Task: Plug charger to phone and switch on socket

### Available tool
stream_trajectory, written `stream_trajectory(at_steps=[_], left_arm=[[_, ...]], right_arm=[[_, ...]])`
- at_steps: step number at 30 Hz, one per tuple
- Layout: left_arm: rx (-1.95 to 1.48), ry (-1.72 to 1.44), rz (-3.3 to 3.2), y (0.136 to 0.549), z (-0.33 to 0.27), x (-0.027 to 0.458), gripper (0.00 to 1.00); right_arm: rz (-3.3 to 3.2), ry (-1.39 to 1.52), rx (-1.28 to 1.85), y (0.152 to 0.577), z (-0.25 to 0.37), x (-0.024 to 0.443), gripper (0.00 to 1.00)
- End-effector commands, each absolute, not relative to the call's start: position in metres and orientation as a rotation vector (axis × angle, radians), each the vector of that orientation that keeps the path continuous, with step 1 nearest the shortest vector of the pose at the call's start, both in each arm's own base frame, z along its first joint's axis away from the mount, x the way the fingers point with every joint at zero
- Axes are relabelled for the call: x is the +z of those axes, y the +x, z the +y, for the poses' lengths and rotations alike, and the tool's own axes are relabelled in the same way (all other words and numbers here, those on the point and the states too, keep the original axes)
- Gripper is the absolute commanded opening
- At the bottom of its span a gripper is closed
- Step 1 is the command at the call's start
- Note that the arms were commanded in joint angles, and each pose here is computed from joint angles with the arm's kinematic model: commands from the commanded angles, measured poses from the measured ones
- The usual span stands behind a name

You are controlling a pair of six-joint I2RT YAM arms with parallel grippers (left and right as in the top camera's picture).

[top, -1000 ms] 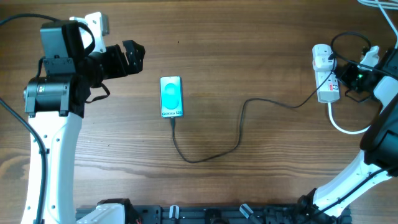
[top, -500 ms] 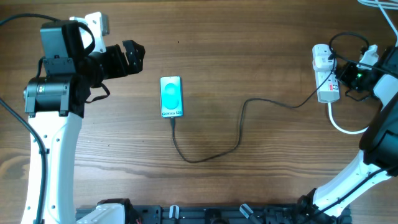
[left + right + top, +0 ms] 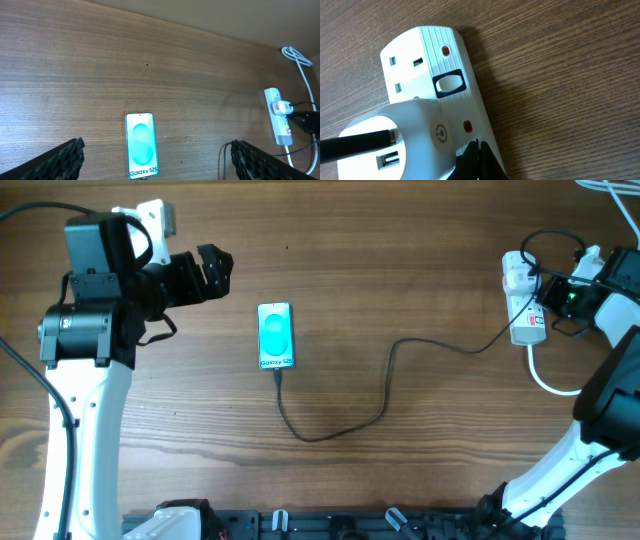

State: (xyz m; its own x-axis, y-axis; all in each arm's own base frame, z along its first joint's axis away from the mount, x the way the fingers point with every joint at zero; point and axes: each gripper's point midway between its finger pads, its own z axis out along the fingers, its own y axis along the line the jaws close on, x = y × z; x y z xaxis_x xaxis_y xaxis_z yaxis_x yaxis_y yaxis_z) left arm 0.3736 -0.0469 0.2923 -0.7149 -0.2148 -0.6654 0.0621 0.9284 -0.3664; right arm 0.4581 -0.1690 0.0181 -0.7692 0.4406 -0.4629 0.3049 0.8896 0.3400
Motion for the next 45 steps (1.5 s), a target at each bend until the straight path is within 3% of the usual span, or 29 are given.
stream_trajectory(at_steps=[1,35,45], left_arm=[[-0.481,-0.107,2.309,0.373,-0.047,0.297,1.0],[-0.481,-0.107,2.309,0.373,-0.047,0.297,1.0],[-0.481,-0.107,2.309,0.373,-0.047,0.297,1.0]], right_arm=[[2.628,0.483,0.435,0.443,-0.125,-0.012,0.04],[2.771,0.534,0.509,0.419,-0.098,-0.04,0.04],[2.631,0.857,0.415,0.425,-0.159,-0.007,0.04]])
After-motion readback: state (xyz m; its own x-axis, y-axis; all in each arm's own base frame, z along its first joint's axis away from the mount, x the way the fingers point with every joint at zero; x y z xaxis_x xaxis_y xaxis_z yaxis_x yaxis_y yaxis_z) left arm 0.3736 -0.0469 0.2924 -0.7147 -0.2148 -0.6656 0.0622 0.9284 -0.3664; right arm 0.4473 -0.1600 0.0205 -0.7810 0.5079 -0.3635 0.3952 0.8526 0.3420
